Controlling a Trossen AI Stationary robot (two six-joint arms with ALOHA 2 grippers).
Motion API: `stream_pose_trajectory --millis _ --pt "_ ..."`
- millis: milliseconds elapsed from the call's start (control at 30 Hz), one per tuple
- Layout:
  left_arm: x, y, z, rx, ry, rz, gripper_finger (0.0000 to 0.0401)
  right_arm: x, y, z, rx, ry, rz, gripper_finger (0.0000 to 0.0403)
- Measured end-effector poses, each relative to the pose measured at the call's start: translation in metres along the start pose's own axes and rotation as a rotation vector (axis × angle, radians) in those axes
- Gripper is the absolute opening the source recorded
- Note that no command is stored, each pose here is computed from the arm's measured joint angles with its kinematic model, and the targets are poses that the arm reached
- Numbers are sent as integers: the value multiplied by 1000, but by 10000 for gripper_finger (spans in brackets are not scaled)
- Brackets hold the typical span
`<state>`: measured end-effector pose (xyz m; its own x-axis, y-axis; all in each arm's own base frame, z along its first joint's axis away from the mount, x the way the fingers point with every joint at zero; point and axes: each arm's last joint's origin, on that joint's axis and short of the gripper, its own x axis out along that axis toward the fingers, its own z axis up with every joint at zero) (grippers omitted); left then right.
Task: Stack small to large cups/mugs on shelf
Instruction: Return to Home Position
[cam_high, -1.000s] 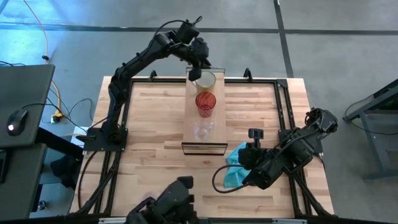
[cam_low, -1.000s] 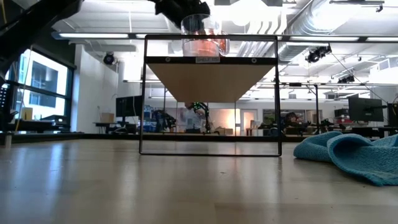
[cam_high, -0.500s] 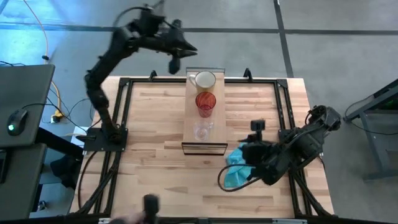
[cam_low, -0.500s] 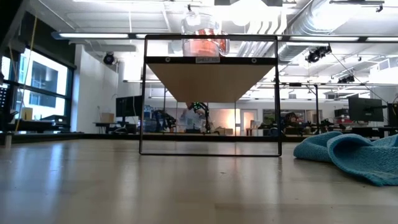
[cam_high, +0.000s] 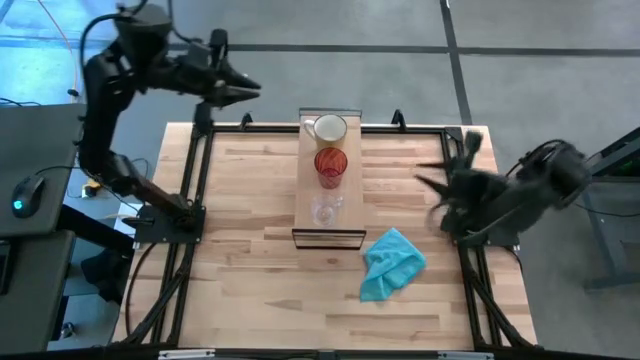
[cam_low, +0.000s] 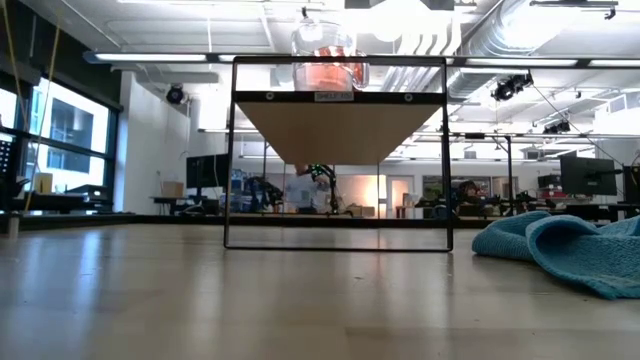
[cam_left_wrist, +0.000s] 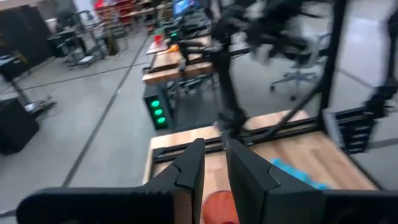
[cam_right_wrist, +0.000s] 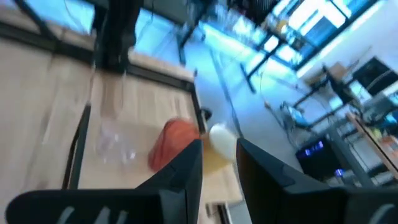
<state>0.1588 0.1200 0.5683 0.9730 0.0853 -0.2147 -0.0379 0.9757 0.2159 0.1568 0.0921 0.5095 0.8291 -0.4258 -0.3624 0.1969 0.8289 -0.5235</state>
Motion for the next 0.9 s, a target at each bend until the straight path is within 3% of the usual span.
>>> stream_pose_trajectory --millis 267,500,700,900 --pt "-28 -24 -3 -21 -17 -34 56 -40 -62 -11 129 -240 95 92" --pt "-36 -40 -25 0 -47 -33 56 -64 -100 -38 248 -317 147 92" --pt "-43 -55 -49 62 -159 17 56 -75 -117 -53 302 -357 195 92" --pt "-44 -66 -76 94 -263 59 56 -77 -118 -61 253 -346 272 92"
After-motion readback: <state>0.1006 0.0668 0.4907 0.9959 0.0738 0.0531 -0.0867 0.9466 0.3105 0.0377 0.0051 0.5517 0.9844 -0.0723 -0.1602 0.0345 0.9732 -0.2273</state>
